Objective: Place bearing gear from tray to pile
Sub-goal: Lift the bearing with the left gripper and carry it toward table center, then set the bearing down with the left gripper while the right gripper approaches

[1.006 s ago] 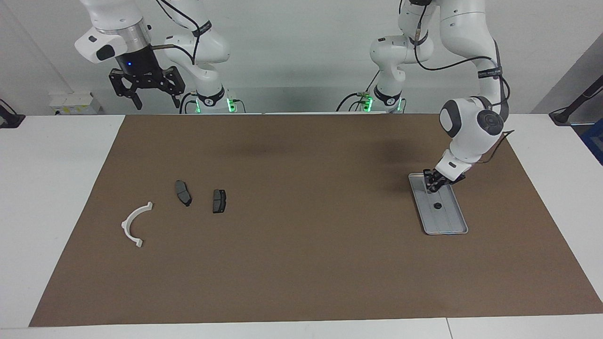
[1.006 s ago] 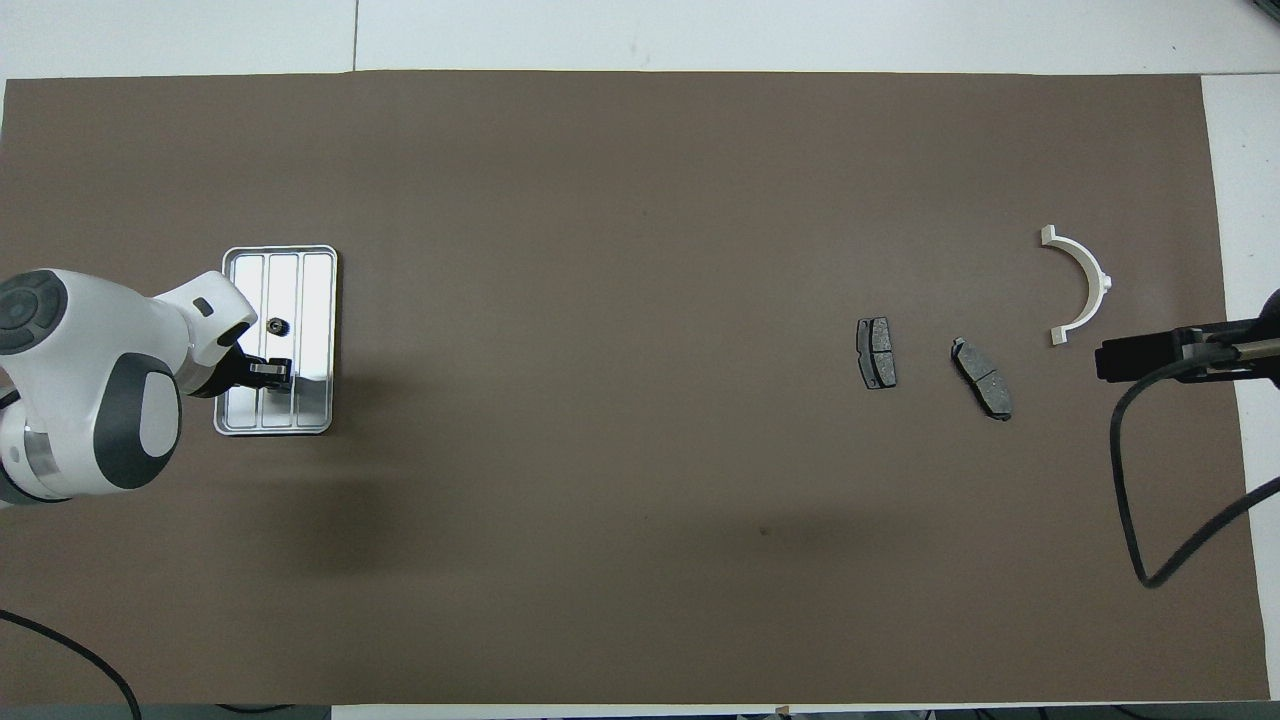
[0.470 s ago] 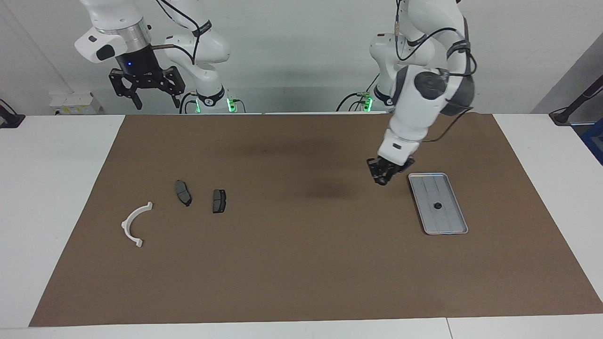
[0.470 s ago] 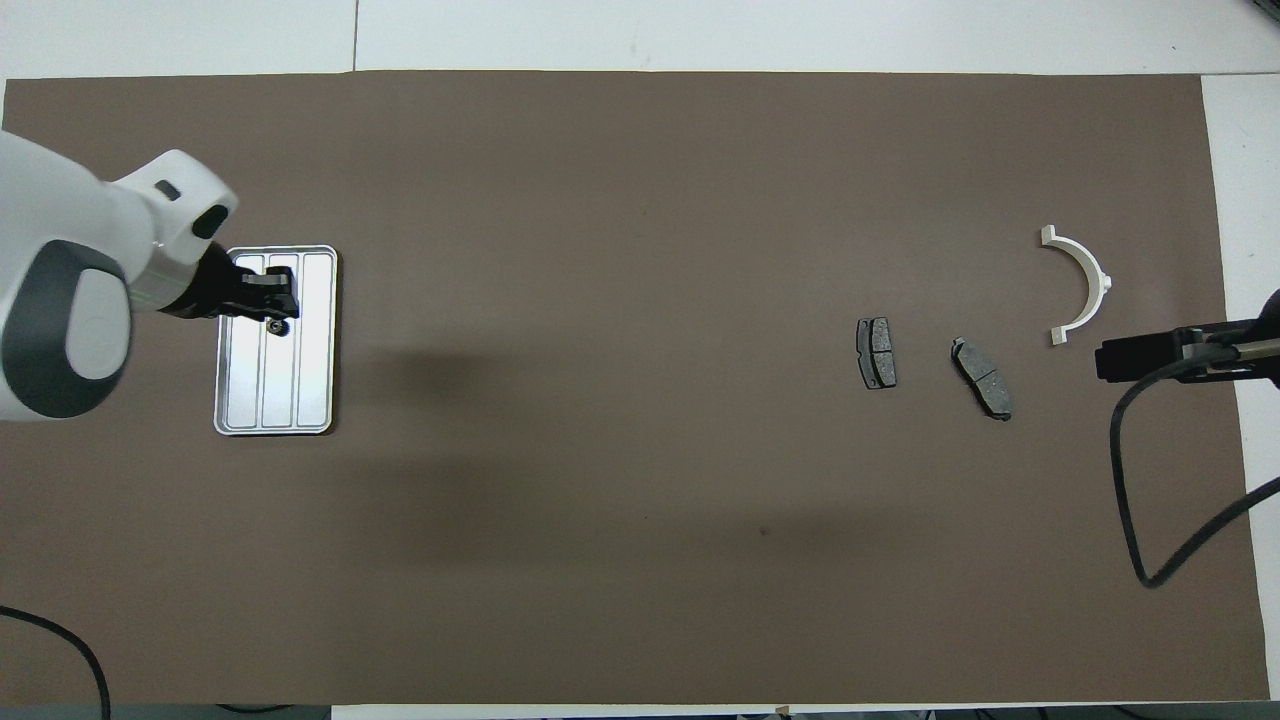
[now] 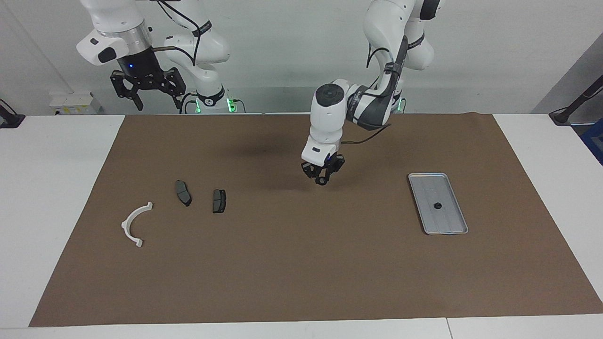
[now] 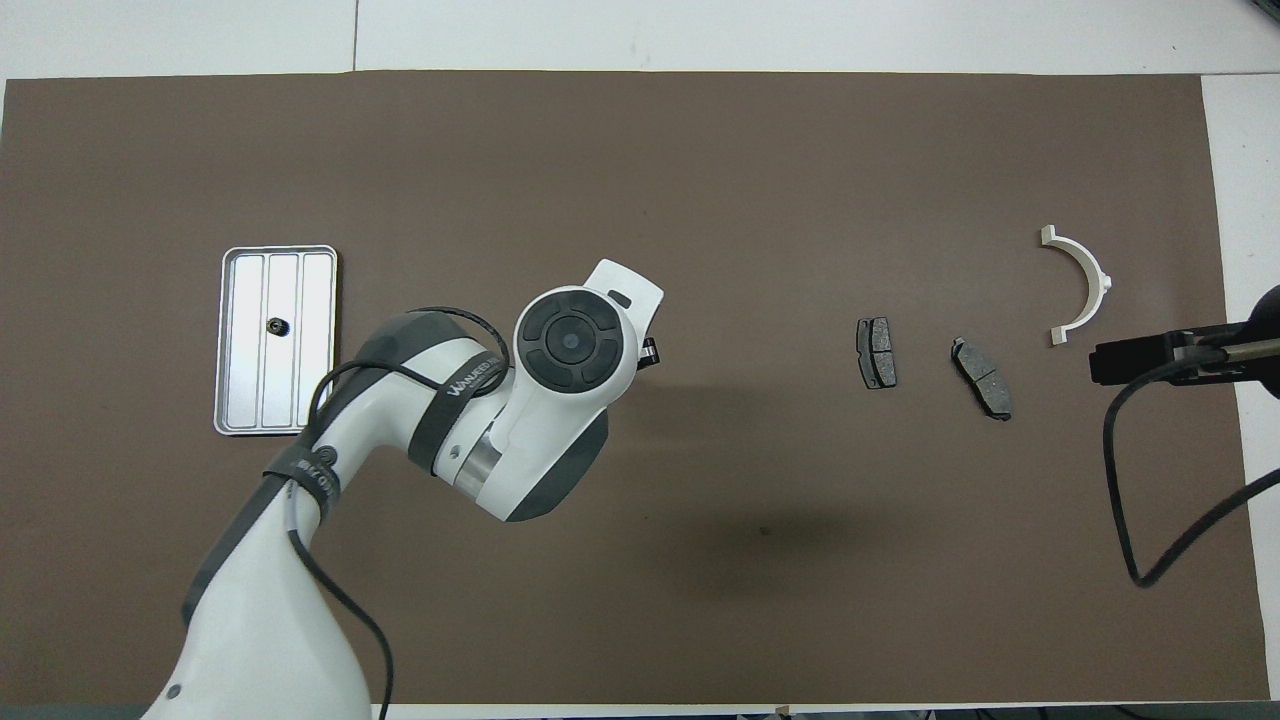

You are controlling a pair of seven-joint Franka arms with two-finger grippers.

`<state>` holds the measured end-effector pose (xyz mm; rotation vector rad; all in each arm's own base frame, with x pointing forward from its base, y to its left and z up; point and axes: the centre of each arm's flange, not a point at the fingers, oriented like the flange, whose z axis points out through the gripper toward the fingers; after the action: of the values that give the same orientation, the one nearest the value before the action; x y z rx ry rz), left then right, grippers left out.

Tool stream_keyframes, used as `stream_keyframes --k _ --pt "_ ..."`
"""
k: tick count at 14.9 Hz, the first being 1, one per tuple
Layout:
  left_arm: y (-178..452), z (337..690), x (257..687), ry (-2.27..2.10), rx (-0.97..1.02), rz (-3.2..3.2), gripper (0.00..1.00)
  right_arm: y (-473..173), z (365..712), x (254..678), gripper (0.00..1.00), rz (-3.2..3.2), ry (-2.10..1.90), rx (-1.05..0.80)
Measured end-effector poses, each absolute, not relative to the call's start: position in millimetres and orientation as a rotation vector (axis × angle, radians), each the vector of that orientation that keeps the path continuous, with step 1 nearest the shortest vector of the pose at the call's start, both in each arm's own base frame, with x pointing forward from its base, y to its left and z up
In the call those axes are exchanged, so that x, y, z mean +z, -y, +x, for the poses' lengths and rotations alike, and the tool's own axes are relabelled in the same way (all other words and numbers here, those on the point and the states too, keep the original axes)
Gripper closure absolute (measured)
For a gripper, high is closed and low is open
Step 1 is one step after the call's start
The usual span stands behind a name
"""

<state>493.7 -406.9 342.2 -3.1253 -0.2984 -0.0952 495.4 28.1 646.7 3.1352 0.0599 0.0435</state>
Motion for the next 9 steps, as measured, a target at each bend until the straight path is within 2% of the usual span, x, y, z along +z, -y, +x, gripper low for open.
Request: stream_keyframes --k 3,9 --pt "408 500 305 0.313 -0.101 -3.125 0.65 -28 503 621 0.00 3.136 -0.060 0.038" --pt "405 503 302 0.322 -0.112 -3.127 0.65 -32 534 545 0.00 3.141 -0.035 0.005"
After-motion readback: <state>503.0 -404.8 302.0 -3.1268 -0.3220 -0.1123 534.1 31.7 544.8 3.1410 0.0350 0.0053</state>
